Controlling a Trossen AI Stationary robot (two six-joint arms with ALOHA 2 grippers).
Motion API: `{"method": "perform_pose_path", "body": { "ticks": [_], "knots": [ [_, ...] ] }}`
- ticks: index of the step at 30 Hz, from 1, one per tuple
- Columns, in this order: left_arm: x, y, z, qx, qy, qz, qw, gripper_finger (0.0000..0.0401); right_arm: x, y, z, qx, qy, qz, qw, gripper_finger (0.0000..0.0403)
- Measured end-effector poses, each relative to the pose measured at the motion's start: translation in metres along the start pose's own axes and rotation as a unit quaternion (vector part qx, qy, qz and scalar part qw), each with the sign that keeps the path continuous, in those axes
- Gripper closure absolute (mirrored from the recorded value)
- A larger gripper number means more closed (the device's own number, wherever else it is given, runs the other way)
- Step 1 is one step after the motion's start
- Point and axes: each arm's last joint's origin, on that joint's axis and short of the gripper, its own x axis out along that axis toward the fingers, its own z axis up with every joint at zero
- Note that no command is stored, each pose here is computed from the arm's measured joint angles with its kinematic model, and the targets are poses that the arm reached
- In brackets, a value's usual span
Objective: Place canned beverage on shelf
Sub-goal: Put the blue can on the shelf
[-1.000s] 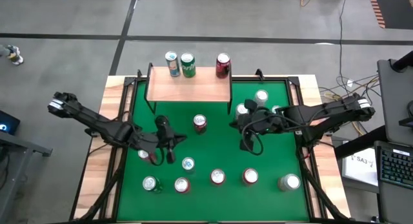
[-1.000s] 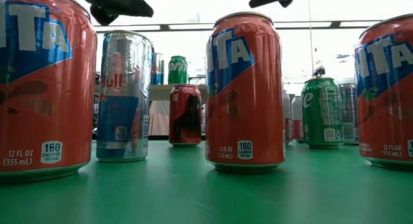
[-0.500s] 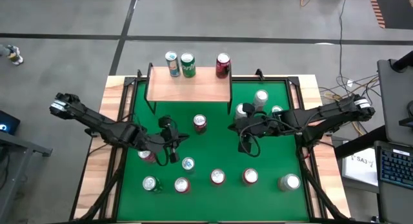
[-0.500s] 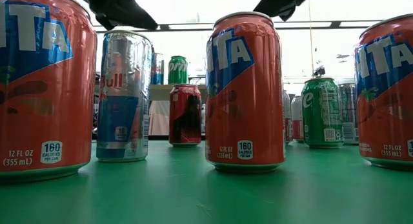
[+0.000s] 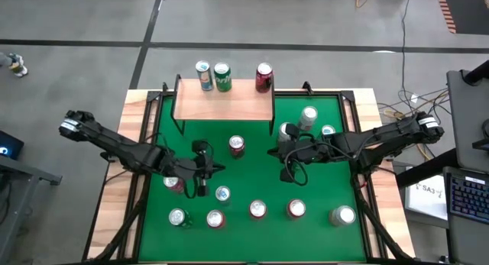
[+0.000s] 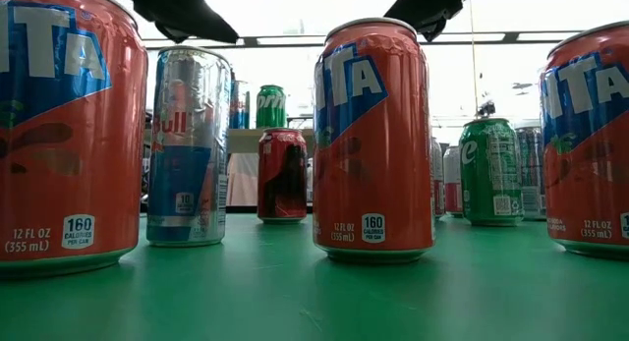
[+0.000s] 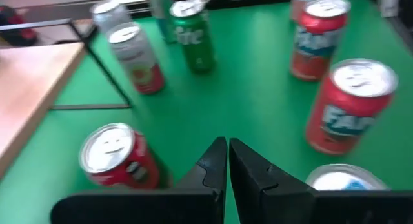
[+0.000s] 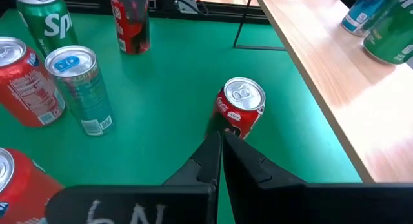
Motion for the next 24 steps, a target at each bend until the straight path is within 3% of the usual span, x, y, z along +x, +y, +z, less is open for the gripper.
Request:
{"method": "perform_pose_path", "body": {
  "ticks": [11, 24],
  "knots": [
    [-0.001, -0.003, -0.001, 0.009, 0.02, -0.056, 0.998, 0.0399, 0.0, 0.0, 0.001, 0.007, -0.005, 0.0, 1.0, 0.0394],
    [-0.002, -0.005, -0.001, -0.008, 0.029, -0.1, 0.994, 0.0398, -0.002, 0.0, 0.019, -0.031, -0.097, -0.001, 0.995, 0.0394]
  ]
}}
